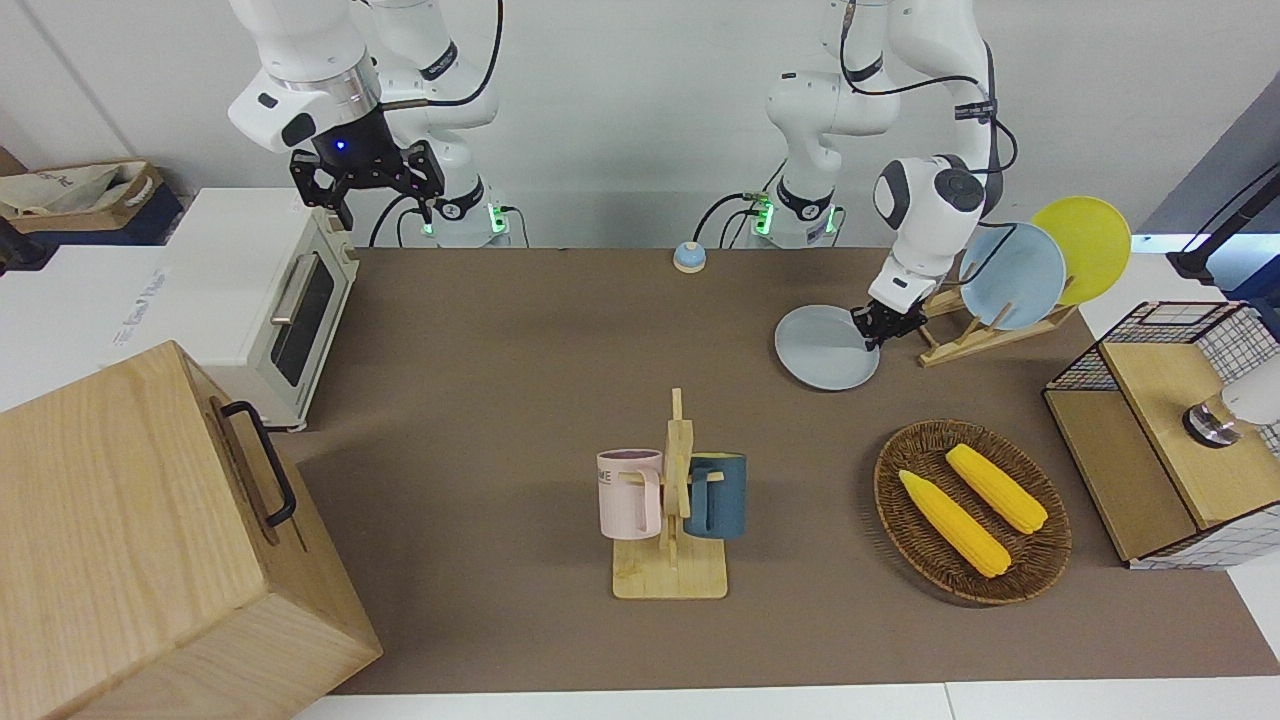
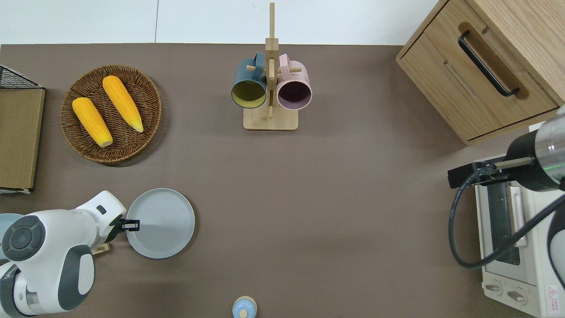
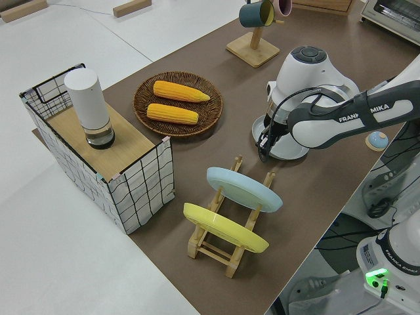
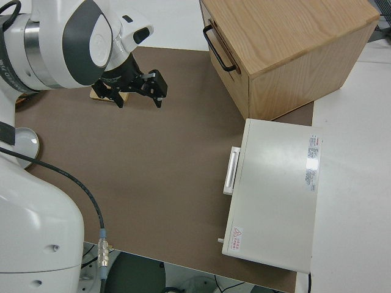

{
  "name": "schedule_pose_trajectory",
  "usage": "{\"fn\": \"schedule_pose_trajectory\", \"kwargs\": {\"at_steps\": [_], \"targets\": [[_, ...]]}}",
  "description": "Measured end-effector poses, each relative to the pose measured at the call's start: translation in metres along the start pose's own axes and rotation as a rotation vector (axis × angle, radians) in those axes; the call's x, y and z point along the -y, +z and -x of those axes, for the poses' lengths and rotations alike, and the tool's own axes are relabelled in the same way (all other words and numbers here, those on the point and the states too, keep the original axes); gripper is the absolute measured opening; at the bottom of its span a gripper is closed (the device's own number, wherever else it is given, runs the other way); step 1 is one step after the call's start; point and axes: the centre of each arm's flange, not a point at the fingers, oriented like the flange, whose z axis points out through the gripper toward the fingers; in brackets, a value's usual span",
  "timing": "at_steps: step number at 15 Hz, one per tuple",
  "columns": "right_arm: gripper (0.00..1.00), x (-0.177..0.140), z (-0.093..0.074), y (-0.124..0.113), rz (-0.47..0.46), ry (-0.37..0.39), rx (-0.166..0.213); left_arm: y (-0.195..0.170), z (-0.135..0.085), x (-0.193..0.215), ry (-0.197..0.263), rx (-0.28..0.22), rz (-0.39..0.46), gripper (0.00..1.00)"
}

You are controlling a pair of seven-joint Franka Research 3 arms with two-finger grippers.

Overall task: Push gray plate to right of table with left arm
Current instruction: 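Push the gray plate with the left gripper across the table toward the toaster oven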

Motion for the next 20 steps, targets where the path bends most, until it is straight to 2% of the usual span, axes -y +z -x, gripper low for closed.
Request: {"fn": "schedule_pose_trajectory", "kwargs": {"at_steps": [2,5,7,12,20], "targets": [[0.99,0.000,0.000,0.000,0.000,0.000,0.000,-0.001,0.000,-0.001,0.000,-0.002,0.002,0.04],[0.99,0.000,0.000,0.000,0.000,0.000,0.000,-0.001,0.000,-0.005,-0.007,-0.002,0.004,0.04],[0.99,0.000,0.000,0.000,0.000,0.000,0.000,0.001,-0.001,-0.023,-0.012,0.002,0.016,0.04],[0.99,0.000,0.000,0.000,0.000,0.000,0.000,0.007,-0.003,-0.083,-0.016,0.010,0.088,0.04],[0.99,0.000,0.000,0.000,0.000,0.000,0.000,0.009,-0.005,-0.201,-0.045,0.007,0.091,0.04]]}}
